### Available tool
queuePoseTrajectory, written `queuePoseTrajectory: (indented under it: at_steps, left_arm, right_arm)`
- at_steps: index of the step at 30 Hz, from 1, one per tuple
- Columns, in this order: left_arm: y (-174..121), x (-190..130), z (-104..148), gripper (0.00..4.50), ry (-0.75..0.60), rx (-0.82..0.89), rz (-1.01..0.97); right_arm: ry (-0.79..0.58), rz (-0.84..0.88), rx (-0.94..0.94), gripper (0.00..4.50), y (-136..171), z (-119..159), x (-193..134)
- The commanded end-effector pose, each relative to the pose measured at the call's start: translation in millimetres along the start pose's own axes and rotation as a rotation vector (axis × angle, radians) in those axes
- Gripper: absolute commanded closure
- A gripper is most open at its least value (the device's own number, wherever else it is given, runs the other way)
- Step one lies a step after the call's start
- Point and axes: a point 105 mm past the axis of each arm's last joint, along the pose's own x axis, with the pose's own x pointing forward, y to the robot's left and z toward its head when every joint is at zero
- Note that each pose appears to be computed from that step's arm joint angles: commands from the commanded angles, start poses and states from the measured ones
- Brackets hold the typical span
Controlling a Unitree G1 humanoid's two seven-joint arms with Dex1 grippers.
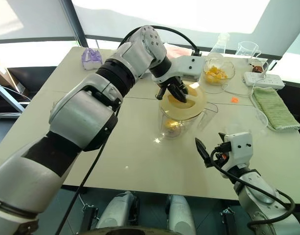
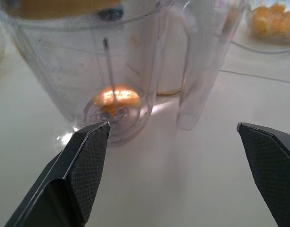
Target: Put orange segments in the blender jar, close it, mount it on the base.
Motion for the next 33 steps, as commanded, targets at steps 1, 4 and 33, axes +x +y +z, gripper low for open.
queuePoseTrajectory:
  at_steps: [1, 4, 33]
  left_arm:
    - [-10, 3, -4, 4.25, -0.006, -0.028, -0.085]
    - [-16, 5, -9, 4.25, -0.008, -0.041, -0.132]
    - [-14, 18, -11, 4.25, -0.072, -0.128, -0.096]
  right_arm:
    - [-0.042, -0.083, -0.077, 0.00, -14, 7, 8]
    - [-0.057, -0.134, -0.102, 0.00, -19, 4, 22]
    - [-0.209, -0.256, -0.090, 3.61, -22, -3, 91]
